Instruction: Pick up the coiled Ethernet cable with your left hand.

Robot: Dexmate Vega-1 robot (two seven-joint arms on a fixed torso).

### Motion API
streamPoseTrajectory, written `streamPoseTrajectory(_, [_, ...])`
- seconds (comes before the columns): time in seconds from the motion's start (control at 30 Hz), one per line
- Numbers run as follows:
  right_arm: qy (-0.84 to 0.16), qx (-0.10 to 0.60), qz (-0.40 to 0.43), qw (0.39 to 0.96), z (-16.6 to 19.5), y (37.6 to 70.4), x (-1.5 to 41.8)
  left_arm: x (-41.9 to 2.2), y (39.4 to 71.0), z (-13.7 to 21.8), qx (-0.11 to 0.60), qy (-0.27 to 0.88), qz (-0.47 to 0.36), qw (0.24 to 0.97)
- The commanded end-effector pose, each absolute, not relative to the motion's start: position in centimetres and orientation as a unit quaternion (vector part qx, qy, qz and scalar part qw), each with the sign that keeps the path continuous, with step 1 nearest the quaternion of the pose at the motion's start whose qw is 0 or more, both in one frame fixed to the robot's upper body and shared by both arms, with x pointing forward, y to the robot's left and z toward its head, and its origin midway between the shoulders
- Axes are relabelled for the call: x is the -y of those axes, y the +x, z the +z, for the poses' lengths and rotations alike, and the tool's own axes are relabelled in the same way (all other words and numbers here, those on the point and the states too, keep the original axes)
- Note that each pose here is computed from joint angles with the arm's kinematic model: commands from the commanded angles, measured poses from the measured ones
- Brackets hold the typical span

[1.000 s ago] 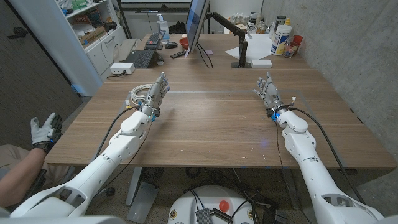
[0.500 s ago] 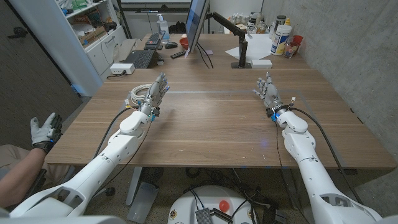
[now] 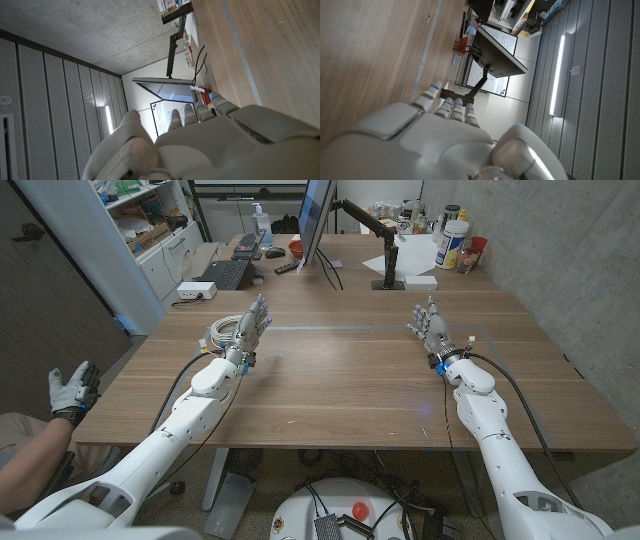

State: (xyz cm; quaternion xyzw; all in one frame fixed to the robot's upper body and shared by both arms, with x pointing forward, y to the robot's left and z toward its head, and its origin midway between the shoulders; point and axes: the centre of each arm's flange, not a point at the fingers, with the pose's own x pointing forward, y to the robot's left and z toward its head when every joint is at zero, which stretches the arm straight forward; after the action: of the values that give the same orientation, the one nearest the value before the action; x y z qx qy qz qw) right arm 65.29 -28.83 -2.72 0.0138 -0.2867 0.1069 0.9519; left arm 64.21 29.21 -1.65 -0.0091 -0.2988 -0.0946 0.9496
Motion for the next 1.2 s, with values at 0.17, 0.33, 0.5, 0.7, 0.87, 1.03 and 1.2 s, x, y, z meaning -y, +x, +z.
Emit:
streamPoseTrajectory(0.17, [0.013,0.287,0.107,0.952,-2.7,65.3,28.8,-29.6,63.8,-1.2,0.302,-0.002,-0.091,0.949])
streamPoseTrajectory(0.33, [0.012,0.288,0.108,0.952,-2.7,65.3,28.8,-29.8,63.5,-0.8,0.303,0.002,-0.088,0.949])
streamPoseTrajectory(0.5, [0.013,0.286,0.108,0.952,-2.7,65.3,28.7,-30.0,63.1,-0.5,0.303,0.014,-0.085,0.949])
streamPoseTrajectory(0.7, [0.012,0.286,0.109,0.952,-2.7,65.3,28.7,-30.2,62.7,0.0,0.304,0.022,-0.082,0.949])
streamPoseTrajectory(0.87, [0.013,0.286,0.109,0.952,-2.7,65.3,28.7,-30.3,62.5,0.1,0.304,0.028,-0.08,0.949])
streamPoseTrajectory(1.03, [0.012,0.287,0.109,0.951,-2.7,65.3,28.7,-30.6,62.0,0.4,0.302,0.039,-0.077,0.949])
streamPoseTrajectory(1.2, [0.011,0.287,0.111,0.951,-2.7,65.3,28.6,-30.8,61.5,0.8,0.304,0.051,-0.071,0.949])
